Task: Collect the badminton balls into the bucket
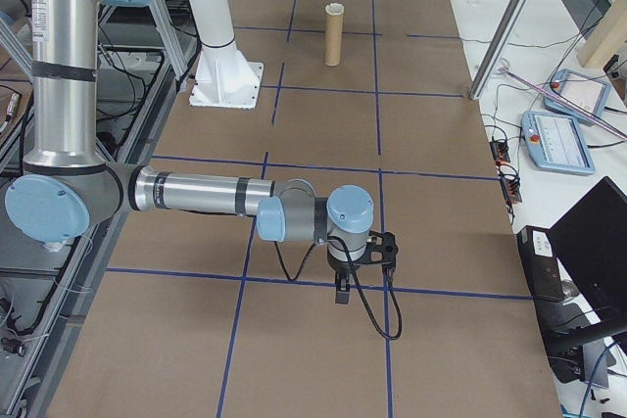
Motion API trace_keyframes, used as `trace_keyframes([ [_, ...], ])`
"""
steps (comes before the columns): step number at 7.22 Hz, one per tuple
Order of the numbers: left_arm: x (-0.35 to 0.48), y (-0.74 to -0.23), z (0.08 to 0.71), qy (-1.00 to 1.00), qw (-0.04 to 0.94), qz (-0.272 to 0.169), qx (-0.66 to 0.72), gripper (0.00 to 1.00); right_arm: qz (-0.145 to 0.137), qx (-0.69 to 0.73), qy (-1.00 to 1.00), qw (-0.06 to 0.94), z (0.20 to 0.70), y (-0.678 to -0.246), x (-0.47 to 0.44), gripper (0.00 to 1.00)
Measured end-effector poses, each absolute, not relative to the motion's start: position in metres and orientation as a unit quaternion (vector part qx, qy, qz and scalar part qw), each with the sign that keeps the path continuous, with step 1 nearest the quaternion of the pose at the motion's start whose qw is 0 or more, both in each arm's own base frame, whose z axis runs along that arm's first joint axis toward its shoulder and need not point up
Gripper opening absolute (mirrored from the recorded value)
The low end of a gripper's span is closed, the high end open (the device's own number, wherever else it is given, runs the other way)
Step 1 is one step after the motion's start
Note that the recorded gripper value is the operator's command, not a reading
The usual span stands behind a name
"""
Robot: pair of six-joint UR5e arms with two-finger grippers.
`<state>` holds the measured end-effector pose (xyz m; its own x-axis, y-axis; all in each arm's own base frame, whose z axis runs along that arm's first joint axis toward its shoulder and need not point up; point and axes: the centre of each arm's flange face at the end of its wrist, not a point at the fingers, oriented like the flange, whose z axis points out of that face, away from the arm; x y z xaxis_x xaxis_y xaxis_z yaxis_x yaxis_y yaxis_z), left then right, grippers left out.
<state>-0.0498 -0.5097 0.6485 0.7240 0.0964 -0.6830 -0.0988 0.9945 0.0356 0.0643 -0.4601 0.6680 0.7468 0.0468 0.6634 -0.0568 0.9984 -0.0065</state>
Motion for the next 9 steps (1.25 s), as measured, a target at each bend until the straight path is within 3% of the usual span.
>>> trace_keyframes([
  [4,-0.0482,-0.4995,0.6565,0.381,0.924,-0.002,-0.029,1.0,0.028,0.007,-0.355,0.935,0.6681,-0.46,0.0643,1.0],
  [9,-0.0486,-0.5033,0.6517,0.377,0.926,-0.007,-0.026,1.0,0.028,0.007,-0.355,0.935,0.6681,-0.46,0.0643,1.0],
])
